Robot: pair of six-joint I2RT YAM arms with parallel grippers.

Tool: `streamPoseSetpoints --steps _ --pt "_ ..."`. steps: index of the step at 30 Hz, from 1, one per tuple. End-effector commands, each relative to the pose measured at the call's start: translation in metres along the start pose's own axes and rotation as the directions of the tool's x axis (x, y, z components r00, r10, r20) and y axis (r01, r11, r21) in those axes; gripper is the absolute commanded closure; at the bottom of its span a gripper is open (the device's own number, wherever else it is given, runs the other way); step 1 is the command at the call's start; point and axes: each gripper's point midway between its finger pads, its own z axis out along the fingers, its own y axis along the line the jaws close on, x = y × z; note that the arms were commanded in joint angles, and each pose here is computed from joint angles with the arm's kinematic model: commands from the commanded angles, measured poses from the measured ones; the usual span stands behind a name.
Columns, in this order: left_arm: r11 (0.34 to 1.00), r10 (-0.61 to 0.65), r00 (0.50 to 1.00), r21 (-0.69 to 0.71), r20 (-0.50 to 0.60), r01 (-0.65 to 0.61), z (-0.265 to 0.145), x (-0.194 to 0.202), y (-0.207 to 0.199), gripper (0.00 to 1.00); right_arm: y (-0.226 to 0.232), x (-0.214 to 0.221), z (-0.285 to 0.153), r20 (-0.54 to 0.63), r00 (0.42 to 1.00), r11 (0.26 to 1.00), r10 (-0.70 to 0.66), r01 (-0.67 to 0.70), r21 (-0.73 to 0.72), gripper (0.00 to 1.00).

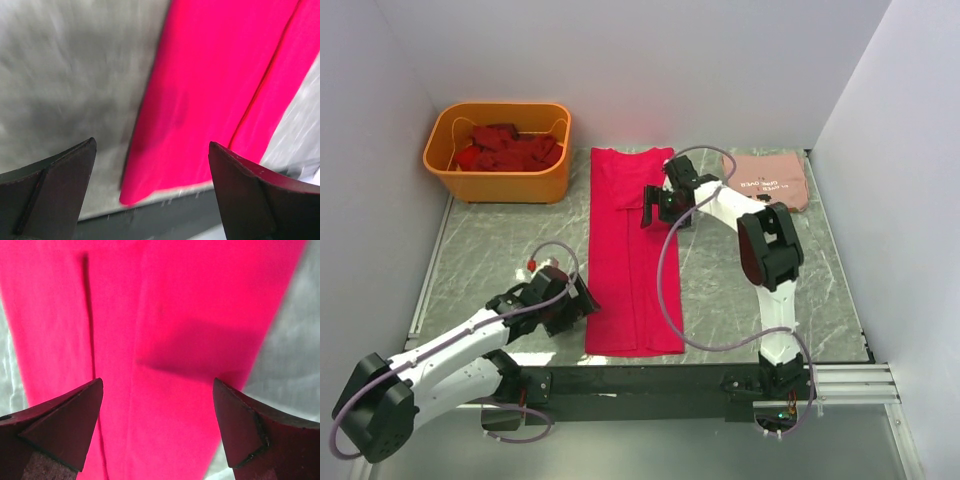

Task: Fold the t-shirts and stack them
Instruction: Fold the tshirt

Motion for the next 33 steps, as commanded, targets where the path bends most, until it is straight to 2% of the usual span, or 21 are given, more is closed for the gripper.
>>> streamPoseSetpoints --steps 1,3,5,6,7,9,10,13,17,18,20,22,26,30,33 --pt "0.999 0.014 0.991 0.038 -0.135 -0.009 -0.007 0.040 -0.001 0.01 0.026 -0.012 -0.059 0.120 0.992 0.996 0.024 -0.013 -0.090 0.04" --pt "1.000 -0.013 0.991 0.015 -0.131 0.016 -0.009 0.045 0.006 0.00 0.039 -0.016 -0.088 0.194 0.981 0.989 0.029 0.000 -0.146 0.04" --pt "1.000 -0.014 0.987 0.017 -0.163 0.017 -0.010 0.056 0.010 0.06 0.030 0.004 -0.091 0.180 0.981 0.990 0.074 -0.050 -0.133 0.04" --pt "1.000 -0.011 0.983 0.013 -0.183 0.013 -0.009 0.062 0.014 0.09 0.035 0.005 -0.106 0.212 0.974 0.987 0.078 -0.046 -0.155 0.04" --pt "1.000 -0.010 0.982 0.006 -0.189 0.012 -0.009 0.063 0.016 0.18 0.026 0.027 -0.100 0.171 0.979 0.986 0.112 -0.088 -0.144 0.04" --pt "1.000 -0.012 0.979 -0.030 -0.202 0.006 -0.008 0.066 0.023 0.31 0.027 0.042 -0.110 0.172 0.978 0.981 0.122 -0.093 -0.171 0.04" --pt "0.999 -0.016 0.979 -0.052 -0.204 0.006 -0.008 0.067 0.027 0.44 0.017 0.062 -0.104 0.133 0.981 0.982 0.138 -0.118 -0.150 0.05" --pt "0.994 -0.024 0.978 -0.105 -0.206 0.003 -0.008 0.068 0.037 0.62 0.001 0.088 -0.111 0.114 0.984 0.987 0.135 -0.123 -0.105 0.05" --pt "0.997 -0.006 0.980 -0.080 -0.201 -0.010 -0.006 0.067 0.031 0.71 -0.011 0.127 -0.119 0.070 0.992 0.993 0.100 -0.095 -0.066 0.05" --pt "0.998 -0.006 0.979 -0.067 -0.203 -0.008 -0.005 0.067 0.029 0.73 -0.019 0.148 -0.117 0.024 0.995 0.994 0.099 -0.098 -0.042 0.05" --pt "0.999 -0.003 0.975 -0.046 -0.220 -0.007 -0.004 0.071 0.026 0.84 -0.023 0.166 -0.119 -0.007 0.995 0.995 0.095 -0.095 -0.034 0.06" --pt "0.999 -0.003 0.973 -0.042 -0.232 -0.006 -0.003 0.073 0.026 0.99 -0.018 0.196 -0.122 -0.081 0.994 0.995 0.069 -0.075 -0.062 0.07" --pt "0.999 -0.004 0.969 -0.047 -0.245 -0.008 -0.007 0.075 0.025 0.99 -0.006 0.249 -0.130 -0.182 0.982 0.997 -0.045 0.033 -0.069 0.08" --pt "0.999 -0.016 0.970 -0.035 -0.242 0.008 -0.010 0.074 0.021 0.99 -0.014 0.284 -0.128 -0.247 0.969 0.999 -0.009 -0.001 -0.039 0.11" --pt "0.999 -0.031 0.971 -0.041 -0.236 0.022 -0.012 0.073 0.021 0.99 -0.013 0.291 -0.129 -0.252 0.968 0.999 -0.005 -0.006 -0.044 0.14"
